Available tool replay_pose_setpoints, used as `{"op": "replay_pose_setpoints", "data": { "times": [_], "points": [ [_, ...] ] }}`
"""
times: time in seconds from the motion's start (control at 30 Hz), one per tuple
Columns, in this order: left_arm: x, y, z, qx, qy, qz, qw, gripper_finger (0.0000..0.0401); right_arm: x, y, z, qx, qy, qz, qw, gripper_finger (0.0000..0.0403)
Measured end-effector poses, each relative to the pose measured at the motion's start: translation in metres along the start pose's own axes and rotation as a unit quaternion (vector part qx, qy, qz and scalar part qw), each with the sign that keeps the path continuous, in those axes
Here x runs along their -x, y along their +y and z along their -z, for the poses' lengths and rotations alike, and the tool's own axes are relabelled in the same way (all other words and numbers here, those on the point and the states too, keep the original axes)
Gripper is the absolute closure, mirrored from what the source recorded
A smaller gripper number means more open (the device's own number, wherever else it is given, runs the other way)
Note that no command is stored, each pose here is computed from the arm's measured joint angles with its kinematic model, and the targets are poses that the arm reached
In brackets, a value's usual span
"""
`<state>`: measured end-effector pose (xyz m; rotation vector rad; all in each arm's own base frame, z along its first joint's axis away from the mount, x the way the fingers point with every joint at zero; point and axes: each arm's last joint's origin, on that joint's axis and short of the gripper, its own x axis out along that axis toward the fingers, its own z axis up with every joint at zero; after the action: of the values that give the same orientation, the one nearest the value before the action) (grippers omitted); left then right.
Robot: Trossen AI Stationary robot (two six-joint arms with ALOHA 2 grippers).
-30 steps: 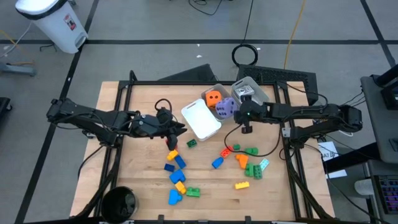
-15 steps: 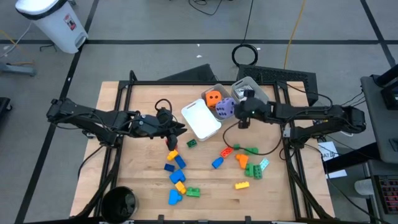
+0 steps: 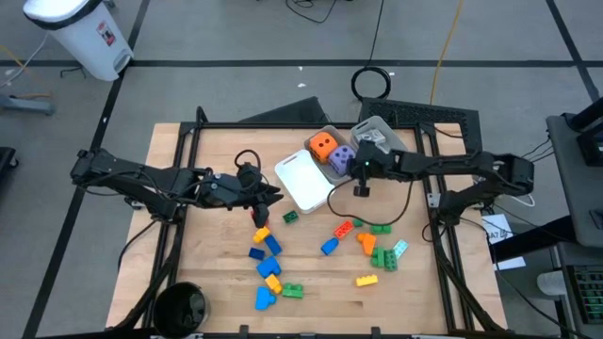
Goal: Pick & Place Toys
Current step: Put the purple dice into the left grey bin, then put the light green game piece into the white bin
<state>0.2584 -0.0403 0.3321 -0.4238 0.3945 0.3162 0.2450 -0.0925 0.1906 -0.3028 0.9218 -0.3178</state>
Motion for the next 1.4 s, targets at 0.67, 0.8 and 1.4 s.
{"op": "replay_pose_setpoints", "data": {
  "times": [0.67,0.8,1.4],
  "points": [
    [-0.004,0.000,0.003,-0.032,0.009,-0.008,0.999,0.0288,0.094,0.021,-0.029,-0.054,-0.213,-0.058,0.974,0.0402],
    [-0.012,-0.002,0.005,-0.046,0.010,-0.009,0.999,0.0288,0.113,0.031,-0.036,-0.083,-0.278,-0.139,0.947,0.0386],
    [-0.047,-0.003,0.027,-0.077,0.062,-0.039,0.994,0.0288,0.137,0.105,0.025,-0.031,0.045,-0.297,0.953,0.0096]
  ]
}}
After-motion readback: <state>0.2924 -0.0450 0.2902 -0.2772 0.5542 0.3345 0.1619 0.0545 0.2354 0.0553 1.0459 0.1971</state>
